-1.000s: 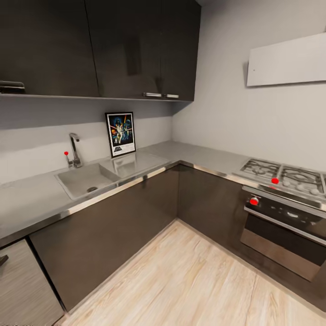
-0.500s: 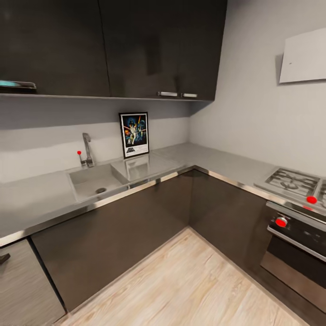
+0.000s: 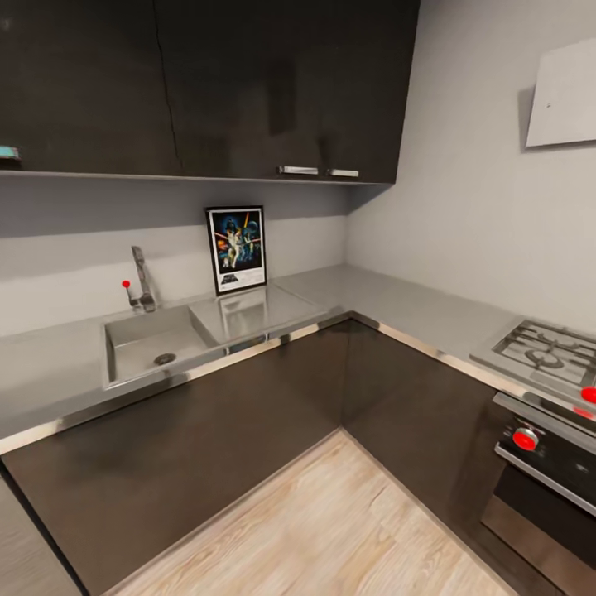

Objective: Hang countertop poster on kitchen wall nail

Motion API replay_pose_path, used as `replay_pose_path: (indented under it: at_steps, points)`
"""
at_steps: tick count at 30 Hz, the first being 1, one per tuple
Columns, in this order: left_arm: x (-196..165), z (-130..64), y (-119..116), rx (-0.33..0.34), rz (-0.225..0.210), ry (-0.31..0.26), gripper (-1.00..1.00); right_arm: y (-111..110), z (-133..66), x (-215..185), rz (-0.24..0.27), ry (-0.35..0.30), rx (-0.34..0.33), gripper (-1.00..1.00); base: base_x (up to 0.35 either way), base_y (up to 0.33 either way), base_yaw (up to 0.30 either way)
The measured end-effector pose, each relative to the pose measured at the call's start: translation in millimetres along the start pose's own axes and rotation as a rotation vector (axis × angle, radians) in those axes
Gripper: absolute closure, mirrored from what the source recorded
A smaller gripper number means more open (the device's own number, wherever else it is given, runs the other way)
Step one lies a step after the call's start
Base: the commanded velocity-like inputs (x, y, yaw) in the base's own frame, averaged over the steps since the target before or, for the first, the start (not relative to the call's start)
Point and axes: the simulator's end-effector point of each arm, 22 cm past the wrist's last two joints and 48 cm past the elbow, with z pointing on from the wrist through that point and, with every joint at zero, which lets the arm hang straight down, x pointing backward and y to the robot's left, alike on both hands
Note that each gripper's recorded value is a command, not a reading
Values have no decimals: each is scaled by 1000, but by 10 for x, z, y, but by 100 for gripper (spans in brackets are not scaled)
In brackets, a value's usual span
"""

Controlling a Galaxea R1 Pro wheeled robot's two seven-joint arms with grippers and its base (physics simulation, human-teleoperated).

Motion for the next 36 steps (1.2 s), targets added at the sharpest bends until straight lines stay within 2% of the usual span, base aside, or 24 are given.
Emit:
replay_pose_path:
  at_steps: [18, 24, 36]
  points:
    - [1, 0, 0, 0, 0, 0, -100, 6, 0, -1, -1, -1, -1, -100, 253, -248, 19]
    - [0, 1, 6, -1, -1, 0, -100, 1, 2, -2, 1, -1, 0, -100, 156, -148, 248]
    - [0, 2, 10, -2, -2, 0, -100, -1, 3, -1, 1, -1, 1, -100, 16, -15, 287]
